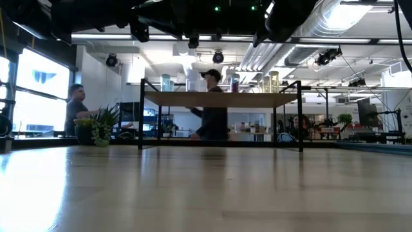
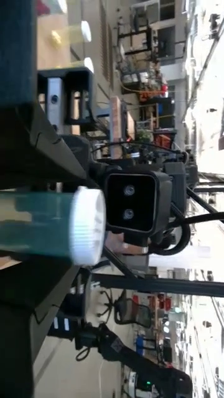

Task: Pick and place medicine bottles onto shelf by color
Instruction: Put the green pill bottle on the shelf aligned with the other green pill bottle

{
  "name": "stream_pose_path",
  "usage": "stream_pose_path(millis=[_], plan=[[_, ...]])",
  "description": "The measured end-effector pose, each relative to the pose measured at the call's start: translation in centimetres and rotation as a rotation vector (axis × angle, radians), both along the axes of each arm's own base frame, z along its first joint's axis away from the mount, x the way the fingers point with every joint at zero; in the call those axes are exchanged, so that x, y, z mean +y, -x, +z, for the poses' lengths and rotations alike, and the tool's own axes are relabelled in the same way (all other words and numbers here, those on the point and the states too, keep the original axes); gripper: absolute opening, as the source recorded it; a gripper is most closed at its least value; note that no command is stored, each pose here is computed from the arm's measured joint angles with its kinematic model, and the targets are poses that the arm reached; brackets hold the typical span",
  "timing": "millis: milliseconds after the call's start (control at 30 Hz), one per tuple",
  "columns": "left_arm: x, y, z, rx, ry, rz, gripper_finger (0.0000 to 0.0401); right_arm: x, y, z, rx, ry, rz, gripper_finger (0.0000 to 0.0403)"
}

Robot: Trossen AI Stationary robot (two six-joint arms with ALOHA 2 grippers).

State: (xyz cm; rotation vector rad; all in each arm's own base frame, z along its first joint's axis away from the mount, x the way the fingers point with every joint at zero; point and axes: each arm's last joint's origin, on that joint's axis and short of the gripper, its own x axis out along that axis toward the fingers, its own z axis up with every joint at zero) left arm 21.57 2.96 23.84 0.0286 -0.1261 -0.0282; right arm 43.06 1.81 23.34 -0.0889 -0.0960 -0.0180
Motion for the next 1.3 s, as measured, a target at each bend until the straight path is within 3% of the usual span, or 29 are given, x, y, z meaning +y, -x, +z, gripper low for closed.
stream_pose_path(millis=[367,733,1100,1300], plan=[[-0.3,2.9,1.1,0.087,0.024,0.075,0.0163,0.0,0.0,0.3,-0.019,-0.001,-0.003,0.008],[-0.1,2.6,0.9,0.092,0.004,0.125,0.0155,0.0,0.0,0.3,-0.019,-0.001,-0.005,0.0081],[-0.1,2.6,0.9,0.093,-0.003,0.122,0.0094,0.0,0.0,0.3,-0.018,-0.008,-0.007,0.0082],[-0.1,2.6,0.9,0.094,-0.001,0.121,0.0085,0.0,0.0,0.2,-0.017,-0.005,-0.006,0.0083]])
